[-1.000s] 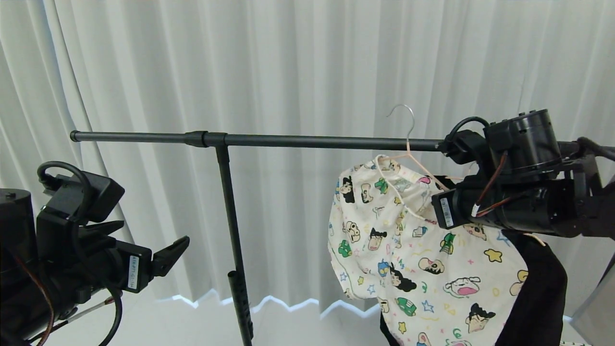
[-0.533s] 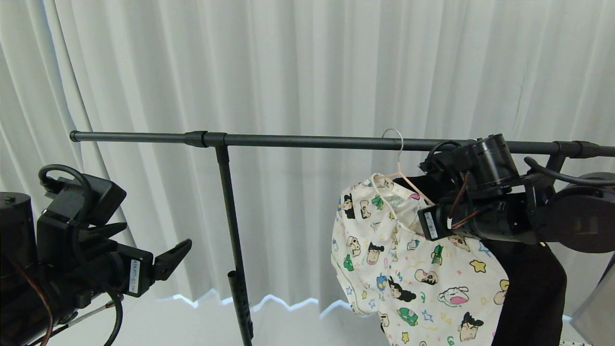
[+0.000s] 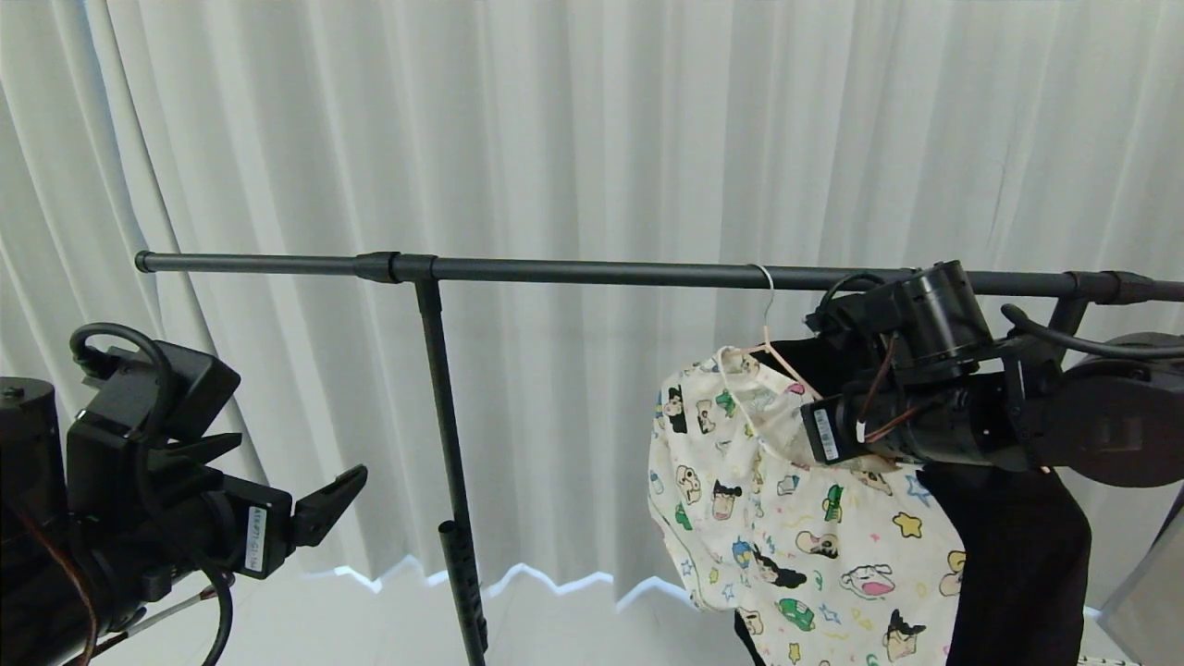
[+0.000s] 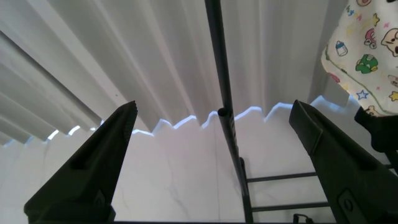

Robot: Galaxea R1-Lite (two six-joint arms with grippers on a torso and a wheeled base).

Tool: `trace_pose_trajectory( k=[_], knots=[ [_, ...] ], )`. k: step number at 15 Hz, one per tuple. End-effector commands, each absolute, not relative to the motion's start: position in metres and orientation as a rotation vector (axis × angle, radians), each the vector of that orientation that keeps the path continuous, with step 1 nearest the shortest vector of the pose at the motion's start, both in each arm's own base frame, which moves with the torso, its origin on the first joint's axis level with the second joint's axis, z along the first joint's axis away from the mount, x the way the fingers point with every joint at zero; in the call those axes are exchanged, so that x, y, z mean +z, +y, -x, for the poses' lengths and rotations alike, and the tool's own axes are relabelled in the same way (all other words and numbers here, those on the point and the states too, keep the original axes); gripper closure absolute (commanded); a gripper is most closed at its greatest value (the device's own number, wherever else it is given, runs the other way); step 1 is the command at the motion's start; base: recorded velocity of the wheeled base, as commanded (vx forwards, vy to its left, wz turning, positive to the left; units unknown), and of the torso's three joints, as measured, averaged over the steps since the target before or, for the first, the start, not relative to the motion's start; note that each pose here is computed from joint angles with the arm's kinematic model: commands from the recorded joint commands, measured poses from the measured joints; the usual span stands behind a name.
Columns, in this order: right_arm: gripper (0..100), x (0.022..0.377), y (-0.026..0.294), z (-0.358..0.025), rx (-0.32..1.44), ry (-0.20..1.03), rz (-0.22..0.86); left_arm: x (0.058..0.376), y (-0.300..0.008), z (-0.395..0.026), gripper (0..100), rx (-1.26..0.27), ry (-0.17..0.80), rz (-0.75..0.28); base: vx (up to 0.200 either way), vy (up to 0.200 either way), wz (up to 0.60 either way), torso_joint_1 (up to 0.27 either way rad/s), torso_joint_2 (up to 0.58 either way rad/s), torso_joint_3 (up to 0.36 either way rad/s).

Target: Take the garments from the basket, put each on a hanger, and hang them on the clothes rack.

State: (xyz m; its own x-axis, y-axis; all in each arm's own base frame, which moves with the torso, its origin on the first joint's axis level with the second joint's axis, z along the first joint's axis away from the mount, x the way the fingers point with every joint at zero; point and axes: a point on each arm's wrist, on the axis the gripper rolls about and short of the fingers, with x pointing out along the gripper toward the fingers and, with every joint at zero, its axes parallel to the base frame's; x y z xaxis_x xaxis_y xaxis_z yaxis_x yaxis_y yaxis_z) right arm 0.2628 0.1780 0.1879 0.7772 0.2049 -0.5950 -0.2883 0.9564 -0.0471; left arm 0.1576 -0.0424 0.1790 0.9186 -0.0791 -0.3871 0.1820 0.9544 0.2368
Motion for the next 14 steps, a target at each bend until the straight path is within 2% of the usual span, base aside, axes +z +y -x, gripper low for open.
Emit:
trace_pose_trajectory(
  k=[1,6,8,10,12,14],
  knots=[
    [0,0.201,0.175,-0.255,0.272,0.593,0.089,0.181,-0.042,-0.157,0,-0.133,0.376,-0.270,0.000,0.000,0.00,0.000,0.00,0.000],
    [0,0.256,0.154,-0.219,0.323,0.419,-0.048,0.183,-0.036,-0.154,0,-0.103,0.361,-0.263,0.000,0.000,0.00,0.000,0.00,0.000],
    [0,0.273,0.137,-0.209,0.300,0.359,-0.070,0.184,-0.031,-0.154,0,-0.070,0.359,-0.257,0.000,0.000,0.00,0.000,0.00,0.000],
    [0,0.280,0.109,-0.207,0.200,0.343,-0.015,0.185,-0.025,-0.155,0,-0.033,0.361,-0.252,0.000,0.000,0.00,0.000,0.00,0.000],
    [0,0.278,0.081,-0.212,0.014,0.370,0.100,0.185,-0.022,-0.155,0,0.003,0.364,-0.251,-0.200,0.000,0.00,0.002,0.01,0.005],
    [0,0.279,0.067,-0.215,-0.059,0.369,0.125,0.184,-0.020,-0.155,0,0.015,0.367,-0.250,-0.200,0.000,0.00,0.017,0.01,-0.005]
  ],
)
